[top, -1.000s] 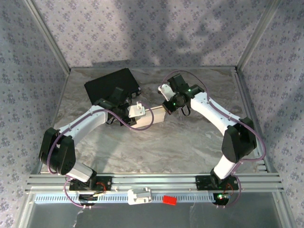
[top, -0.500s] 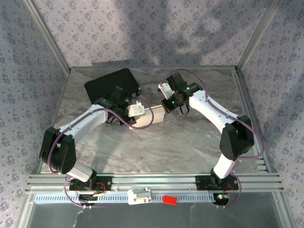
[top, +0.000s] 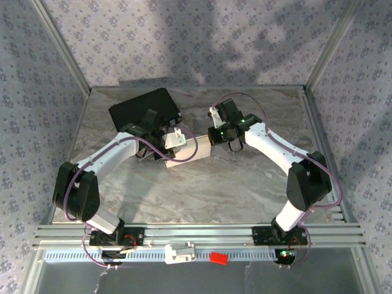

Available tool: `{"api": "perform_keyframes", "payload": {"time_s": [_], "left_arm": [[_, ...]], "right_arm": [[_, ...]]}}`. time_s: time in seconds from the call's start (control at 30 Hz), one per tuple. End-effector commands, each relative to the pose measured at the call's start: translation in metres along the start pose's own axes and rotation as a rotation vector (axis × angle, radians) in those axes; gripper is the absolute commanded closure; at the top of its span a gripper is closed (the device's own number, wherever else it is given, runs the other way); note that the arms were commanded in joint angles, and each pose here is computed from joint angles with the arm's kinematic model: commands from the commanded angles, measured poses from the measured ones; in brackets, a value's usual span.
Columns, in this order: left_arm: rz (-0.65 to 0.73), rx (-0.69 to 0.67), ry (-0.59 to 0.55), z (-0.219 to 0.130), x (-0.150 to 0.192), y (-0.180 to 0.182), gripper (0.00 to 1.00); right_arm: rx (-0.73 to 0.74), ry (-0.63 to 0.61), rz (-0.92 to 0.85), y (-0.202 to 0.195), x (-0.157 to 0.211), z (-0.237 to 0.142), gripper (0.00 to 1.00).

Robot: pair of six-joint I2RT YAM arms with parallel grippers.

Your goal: Fold the paper box

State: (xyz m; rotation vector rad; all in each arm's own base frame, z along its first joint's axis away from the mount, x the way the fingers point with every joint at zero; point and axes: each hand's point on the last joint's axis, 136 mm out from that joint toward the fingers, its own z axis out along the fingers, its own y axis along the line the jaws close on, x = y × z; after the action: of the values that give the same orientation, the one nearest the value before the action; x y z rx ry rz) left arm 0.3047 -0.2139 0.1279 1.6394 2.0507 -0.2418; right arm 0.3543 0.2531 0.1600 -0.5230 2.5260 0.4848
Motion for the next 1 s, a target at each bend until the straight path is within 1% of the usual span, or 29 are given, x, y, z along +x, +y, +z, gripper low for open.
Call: {"api": "perform_keyframes", "payload": {"time_s": [0.0, 0.17, 0.2, 0.33, 0.47, 0.57, 0.63, 0.67, 0.73, 0.83, 0.97], "left_arm": [[0.001, 0.010, -0.063, -0.006, -0.018, 0.005, 0.63], [-0.009, 0.004, -0.068, -0.006, -0.017, 0.008, 0.62], [-0.011, 0.007, -0.067, -0.006, -0.017, 0.008, 0.62], [-0.030, 0.000, -0.075, -0.007, -0.016, 0.013, 0.62], [-0.064, 0.002, -0.088, -0.007, -0.018, 0.017, 0.62], [-0.084, 0.009, -0.094, -0.007, -0.020, 0.017, 0.61], [-0.094, 0.010, -0.099, -0.007, -0.020, 0.016, 0.59], [-0.092, 0.007, -0.099, -0.007, -0.020, 0.014, 0.56], [-0.104, -0.025, -0.109, -0.008, -0.020, 0.016, 0.49], [-0.118, -0.096, -0.131, -0.013, -0.021, 0.021, 0.43], [-0.107, -0.154, -0.160, -0.020, -0.025, 0.024, 0.40]], "right_arm": [[0.057, 0.060, 0.010, -0.008, 0.026, 0.012, 1.00], [0.156, 0.058, -0.078, -0.021, 0.042, 0.015, 1.00], [0.173, 0.073, -0.104, -0.025, 0.052, 0.020, 1.00], [0.236, 0.105, -0.146, -0.040, 0.070, 0.026, 1.00], [0.225, 0.117, -0.092, -0.044, 0.085, 0.027, 1.00], [0.193, 0.138, -0.077, -0.039, 0.094, 0.036, 1.00], [0.191, 0.140, -0.090, -0.036, 0.091, 0.039, 1.00], [0.189, 0.139, -0.093, -0.035, 0.088, 0.040, 1.00], [0.191, 0.136, -0.095, -0.032, 0.083, 0.039, 1.00], [0.188, 0.120, -0.105, -0.026, 0.075, 0.036, 1.00], [0.186, 0.128, -0.127, -0.018, 0.075, 0.039, 1.00]]}}
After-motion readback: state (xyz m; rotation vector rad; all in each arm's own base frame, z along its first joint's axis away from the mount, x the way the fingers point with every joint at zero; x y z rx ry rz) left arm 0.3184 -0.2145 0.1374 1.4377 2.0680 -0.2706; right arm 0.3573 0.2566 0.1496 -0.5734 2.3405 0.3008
